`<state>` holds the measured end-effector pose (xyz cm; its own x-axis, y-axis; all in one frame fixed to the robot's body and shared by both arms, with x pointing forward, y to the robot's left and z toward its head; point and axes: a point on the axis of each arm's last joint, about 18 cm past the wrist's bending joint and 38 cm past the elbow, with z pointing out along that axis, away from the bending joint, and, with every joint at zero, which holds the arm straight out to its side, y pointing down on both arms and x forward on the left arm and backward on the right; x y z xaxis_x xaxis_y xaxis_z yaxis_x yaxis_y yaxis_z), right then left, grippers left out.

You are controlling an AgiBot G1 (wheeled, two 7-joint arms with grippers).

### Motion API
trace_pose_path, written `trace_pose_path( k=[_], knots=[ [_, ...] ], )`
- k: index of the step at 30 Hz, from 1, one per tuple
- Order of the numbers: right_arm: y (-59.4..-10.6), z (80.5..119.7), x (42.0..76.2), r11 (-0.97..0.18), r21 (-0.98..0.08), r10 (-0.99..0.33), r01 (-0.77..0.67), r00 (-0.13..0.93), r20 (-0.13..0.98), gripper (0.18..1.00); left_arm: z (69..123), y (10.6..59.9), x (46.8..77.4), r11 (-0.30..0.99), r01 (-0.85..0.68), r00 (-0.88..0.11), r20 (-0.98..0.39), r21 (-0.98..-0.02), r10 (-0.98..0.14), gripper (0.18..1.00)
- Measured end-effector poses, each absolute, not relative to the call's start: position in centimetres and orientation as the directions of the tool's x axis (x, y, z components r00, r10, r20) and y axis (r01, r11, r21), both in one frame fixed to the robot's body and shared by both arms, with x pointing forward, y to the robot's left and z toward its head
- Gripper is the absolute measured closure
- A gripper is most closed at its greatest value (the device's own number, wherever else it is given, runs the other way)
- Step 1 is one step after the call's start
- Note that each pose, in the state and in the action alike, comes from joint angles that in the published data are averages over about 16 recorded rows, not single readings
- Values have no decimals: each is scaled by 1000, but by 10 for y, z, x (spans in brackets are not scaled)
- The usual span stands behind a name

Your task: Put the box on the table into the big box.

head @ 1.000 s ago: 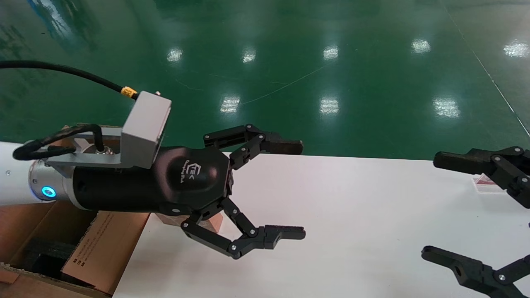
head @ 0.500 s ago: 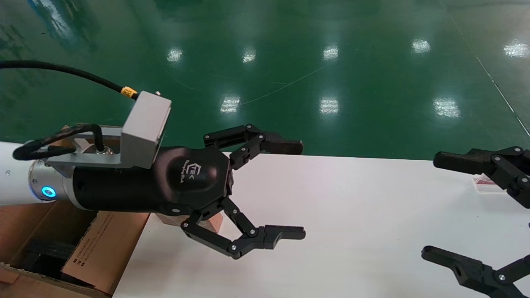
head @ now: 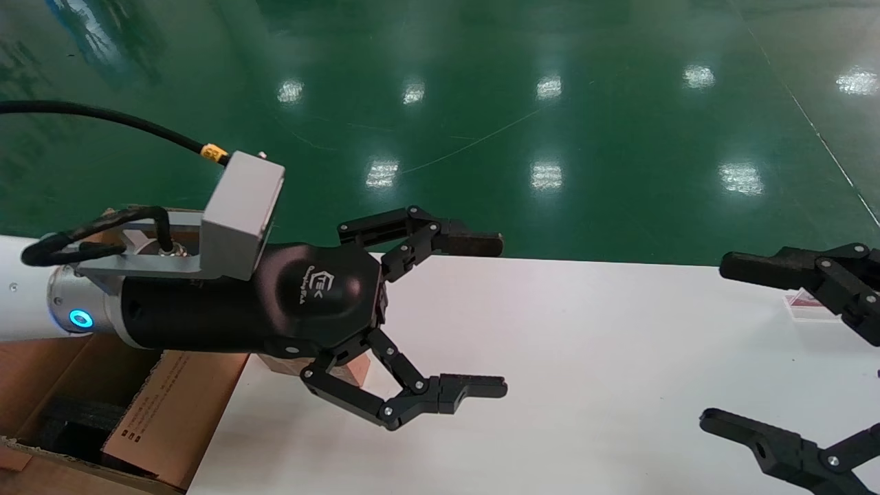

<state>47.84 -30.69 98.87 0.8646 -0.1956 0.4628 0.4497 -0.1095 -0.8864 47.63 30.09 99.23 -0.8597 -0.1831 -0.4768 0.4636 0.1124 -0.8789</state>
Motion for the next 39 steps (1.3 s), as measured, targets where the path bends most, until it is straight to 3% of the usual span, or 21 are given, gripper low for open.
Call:
trace_pose_path(
  k=[39],
  knots=[
    [-307, 989, 478, -109, -886, -196, 450, 865, 463, 178, 992, 301, 478, 114, 463, -860, -476, -879, -185, 184]
  ],
)
